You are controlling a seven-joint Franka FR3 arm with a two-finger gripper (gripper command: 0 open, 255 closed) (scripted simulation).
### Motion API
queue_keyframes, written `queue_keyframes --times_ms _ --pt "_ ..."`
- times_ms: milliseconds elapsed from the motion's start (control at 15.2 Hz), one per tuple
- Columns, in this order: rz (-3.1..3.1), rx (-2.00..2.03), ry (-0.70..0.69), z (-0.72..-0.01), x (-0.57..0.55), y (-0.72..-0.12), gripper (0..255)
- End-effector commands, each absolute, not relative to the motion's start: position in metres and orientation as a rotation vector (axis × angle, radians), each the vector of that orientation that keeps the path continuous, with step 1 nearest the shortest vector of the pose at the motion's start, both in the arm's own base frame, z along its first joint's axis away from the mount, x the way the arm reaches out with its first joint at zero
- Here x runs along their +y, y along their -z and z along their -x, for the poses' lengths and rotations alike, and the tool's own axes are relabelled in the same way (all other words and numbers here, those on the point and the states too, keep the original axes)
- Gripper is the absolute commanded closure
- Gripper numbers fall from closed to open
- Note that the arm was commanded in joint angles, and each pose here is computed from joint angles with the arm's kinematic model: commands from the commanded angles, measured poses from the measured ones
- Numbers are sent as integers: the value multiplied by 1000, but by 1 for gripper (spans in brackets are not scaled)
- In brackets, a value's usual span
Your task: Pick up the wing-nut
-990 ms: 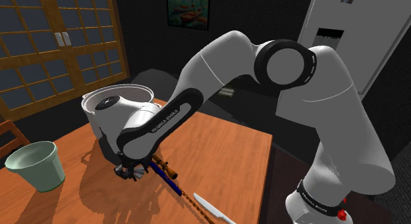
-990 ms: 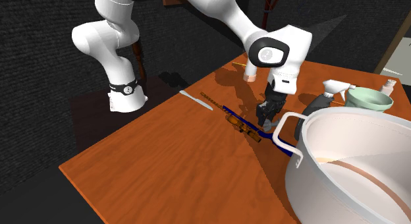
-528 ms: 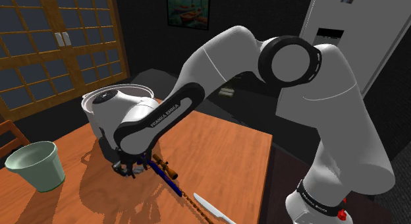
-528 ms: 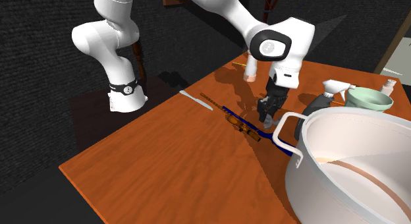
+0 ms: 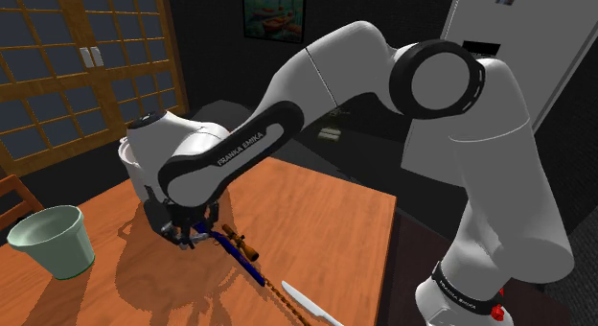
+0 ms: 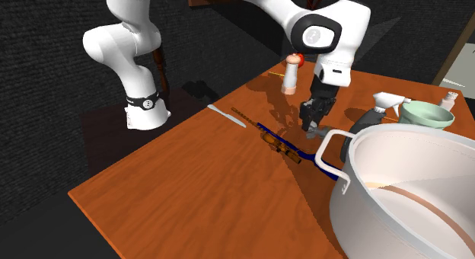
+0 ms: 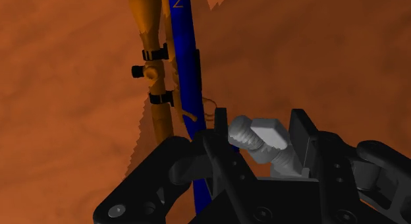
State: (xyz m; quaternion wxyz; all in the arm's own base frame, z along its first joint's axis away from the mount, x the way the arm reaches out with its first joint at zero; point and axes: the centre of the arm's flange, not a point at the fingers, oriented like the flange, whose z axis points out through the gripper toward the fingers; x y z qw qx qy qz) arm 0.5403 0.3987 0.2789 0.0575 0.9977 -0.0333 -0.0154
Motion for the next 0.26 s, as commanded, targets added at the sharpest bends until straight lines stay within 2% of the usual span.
queue_keyframes --times_ms 0,198 --pt "-3024 -101 47 -540 399 -290 255" --pt "-3024 -101 47 -540 398 -296 255"
